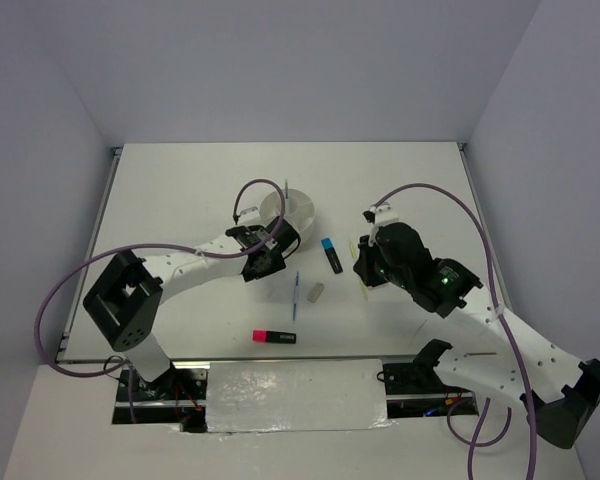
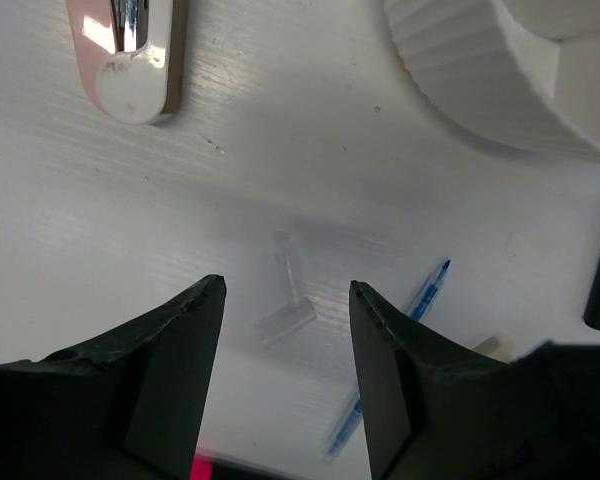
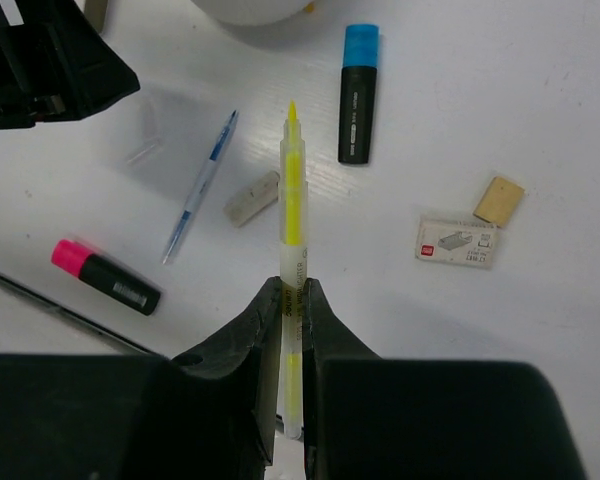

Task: Sort the stationery into containers
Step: Close the pen cap on the pen.

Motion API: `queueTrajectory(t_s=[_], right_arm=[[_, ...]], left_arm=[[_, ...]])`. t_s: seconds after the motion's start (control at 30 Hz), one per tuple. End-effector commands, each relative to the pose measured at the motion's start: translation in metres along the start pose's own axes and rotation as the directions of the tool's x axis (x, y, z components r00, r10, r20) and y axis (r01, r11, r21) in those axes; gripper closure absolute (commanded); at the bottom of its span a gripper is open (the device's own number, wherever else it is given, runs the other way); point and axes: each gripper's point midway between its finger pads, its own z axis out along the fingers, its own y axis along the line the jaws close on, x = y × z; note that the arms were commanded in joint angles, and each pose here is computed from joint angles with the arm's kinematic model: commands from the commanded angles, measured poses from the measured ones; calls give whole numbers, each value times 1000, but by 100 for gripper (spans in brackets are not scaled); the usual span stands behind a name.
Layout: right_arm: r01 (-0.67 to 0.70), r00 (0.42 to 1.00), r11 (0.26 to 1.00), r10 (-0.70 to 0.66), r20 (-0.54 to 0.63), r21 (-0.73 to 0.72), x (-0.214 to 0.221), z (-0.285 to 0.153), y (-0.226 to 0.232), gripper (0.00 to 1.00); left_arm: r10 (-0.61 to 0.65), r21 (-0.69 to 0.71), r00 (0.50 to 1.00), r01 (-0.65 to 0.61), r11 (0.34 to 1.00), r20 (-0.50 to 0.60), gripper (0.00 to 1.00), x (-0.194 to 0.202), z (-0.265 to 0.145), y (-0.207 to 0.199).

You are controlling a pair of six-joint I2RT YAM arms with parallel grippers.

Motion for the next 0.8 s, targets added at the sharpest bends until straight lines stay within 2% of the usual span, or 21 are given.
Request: queueTrajectory(t_s=[0.0, 0.1, 0.77], right_arm=[[5, 999, 999, -3, 43, -42, -7, -4, 7, 97], [7, 999, 998, -5, 47, -56, -6, -6, 9, 97], [24, 999, 996, -21, 47, -81, 0, -5, 11, 97]], left_arm=[[-35, -43, 999, 36, 998, 8, 35, 0, 3, 1], [-37, -60, 999, 37, 998, -5, 42, 5, 10, 1], [-22, -88, 998, 18, 996, -54, 45, 26, 31, -2]])
